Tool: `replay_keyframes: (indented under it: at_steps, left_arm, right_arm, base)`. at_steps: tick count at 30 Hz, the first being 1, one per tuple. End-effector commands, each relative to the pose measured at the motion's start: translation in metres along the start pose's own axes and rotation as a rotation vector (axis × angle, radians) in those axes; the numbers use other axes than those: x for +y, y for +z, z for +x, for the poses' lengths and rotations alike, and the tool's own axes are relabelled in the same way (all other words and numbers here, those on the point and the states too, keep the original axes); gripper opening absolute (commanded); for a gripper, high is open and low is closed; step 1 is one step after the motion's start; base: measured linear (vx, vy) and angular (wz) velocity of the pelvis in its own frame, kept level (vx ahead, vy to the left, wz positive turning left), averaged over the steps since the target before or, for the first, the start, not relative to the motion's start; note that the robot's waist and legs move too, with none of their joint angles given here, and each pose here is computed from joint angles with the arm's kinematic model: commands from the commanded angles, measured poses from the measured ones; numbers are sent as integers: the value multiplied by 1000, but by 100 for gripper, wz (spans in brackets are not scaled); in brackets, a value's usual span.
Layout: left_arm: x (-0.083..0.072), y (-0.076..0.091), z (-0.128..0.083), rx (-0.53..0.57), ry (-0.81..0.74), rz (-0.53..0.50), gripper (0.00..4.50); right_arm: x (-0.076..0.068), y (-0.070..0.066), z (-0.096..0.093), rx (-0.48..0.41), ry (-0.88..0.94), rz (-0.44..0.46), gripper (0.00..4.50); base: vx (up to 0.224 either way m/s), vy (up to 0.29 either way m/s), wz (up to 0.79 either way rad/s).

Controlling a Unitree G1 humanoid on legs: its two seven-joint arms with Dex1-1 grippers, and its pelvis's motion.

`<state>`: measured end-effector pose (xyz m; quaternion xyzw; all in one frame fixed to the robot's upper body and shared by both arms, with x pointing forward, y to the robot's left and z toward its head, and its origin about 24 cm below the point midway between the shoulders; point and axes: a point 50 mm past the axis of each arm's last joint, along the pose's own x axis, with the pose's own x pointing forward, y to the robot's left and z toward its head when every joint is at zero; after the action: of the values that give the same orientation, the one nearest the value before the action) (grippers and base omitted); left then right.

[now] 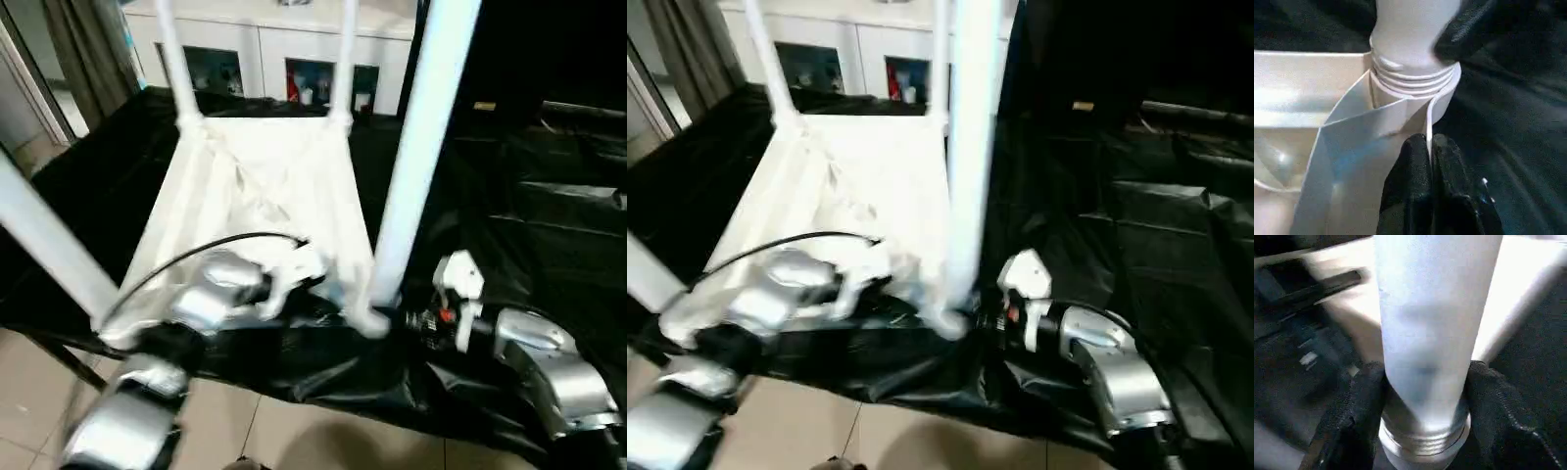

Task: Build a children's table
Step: Rotate leg to tighten

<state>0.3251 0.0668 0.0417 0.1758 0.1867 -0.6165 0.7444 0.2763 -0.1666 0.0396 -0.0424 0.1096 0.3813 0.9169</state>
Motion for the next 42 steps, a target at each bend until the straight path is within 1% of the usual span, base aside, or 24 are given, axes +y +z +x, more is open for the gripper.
replay_keyframes:
  at_steps: [1, 3, 4, 5, 6, 8, 9, 11, 13, 15, 17, 19, 21, 25, 26, 27, 28, 30, 31, 36, 38, 39, 41, 42]
  left_arm:
    - [-6, -1, 18, -31, 56, -65, 0]
    - [-3, 4, 25, -29, 118, -73, 0]
    - [0, 11, 34, -24, 205, -93, 0]
    - [0, 11, 34, -24, 205, -93, 0]
    - [1, 15, 39, -23, 247, -98, 0]
    - [2, 21, 45, -20, 291, -96, 0]
    - [2, 21, 45, -20, 291, -96, 0]
    - [1, 22, 47, -21, 266, -75, 0]
    - [0, 21, 47, -19, 246, -66, 0]
    - [0, 18, 45, -14, 225, -62, 0]
    - [-1, 15, 42, -11, 191, -56, 0]
    - [-2, 12, 40, -8, 169, -54, 0]
    - [-2, 7, 35, 0, 127, -53, 0]
    - [-4, 1, 24, -12, 36, -50, 0]
    - [-4, 0, 22, -17, 17, -46, 0]
    - [-5, -3, 15, -21, -26, -43, 0]
    - [-5, -3, 15, -21, -26, -43, 0]
    - [-6, -8, 3, -11, -99, -19, 0]
    - [-7, -10, -2, -10, -128, -15, 0]
    - [-14, -13, -15, -12, -241, -28, 0]
    - [-14, -14, -15, -12, -250, -31, 0]
    - [-14, -14, -16, -13, -251, -32, 0]
    - [-14, -14, -16, -15, -249, -30, 0]
    - [-14, -14, -17, -18, -246, -30, 0]
  right_arm:
    - [6, -20, 8, 104, -63, 43, 216]
    - [5, -22, 14, 108, -145, 69, 211]
    - [6, -23, 21, 116, -250, 94, 209]
    - [6, -23, 21, 116, -250, 94, 209]
    - [8, -23, 26, 121, -302, 91, 209]
    - [13, -20, 34, 122, -343, 93, 207]
    - [13, -20, 34, 122, -343, 93, 206]
    - [16, -14, 40, 93, -322, 70, 206]
    - [14, -12, 40, 71, -315, 88, 206]
    - [11, -9, 38, 55, -303, 85, 206]
    - [7, -8, 34, 36, -296, 94, 276]
    - [3, -7, 31, 24, -296, 106, 276]
    - [-2, -3, 25, 17, -254, 100, 309]
    - [-10, -2, 14, 59, -169, 63, 342]
    - [-11, -2, 11, 73, -153, 53, 342]
    - [-13, -2, 5, 99, -96, 35, 342]
    - [-13, -2, 5, 99, -96, 35, 342]
    - [-13, 0, -5, 118, 27, 16, 342]
    - [-12, 2, -8, 111, 77, 18, 342]
    - [-5, 10, -10, 65, 207, 22, 342]
    - [-4, 11, -9, 62, 220, 24, 317]
    - [-4, 11, -9, 61, 223, 25, 317]
    - [-3, 11, -8, 61, 236, 24, 293]
    - [-3, 11, -7, 62, 243, 24, 293]
  base:
    - [0, 0, 0]
    - [0, 0, 0]
    - [0, 0, 0]
    - [0, 0, 0]
    - [0, 0, 0]
    - [0, 0, 0]
    - [0, 0, 0]
    - [0, 0, 0]
    - [0, 0, 0]
    - [0, 0, 0]
    - [0, 0, 0]
    - [0, 0, 0]
    - [0, 0, 0]
    - [0, 0, 0]
    - [0, 0, 0]
    - [0, 0, 0]
    - [0, 0, 0]
    - [0, 0, 0]
    - [0, 0, 0]
    - [0, 0, 0]
    - [0, 0, 0]
    - [0, 0, 0]
    - [0, 0, 0]
    - [0, 0, 0]
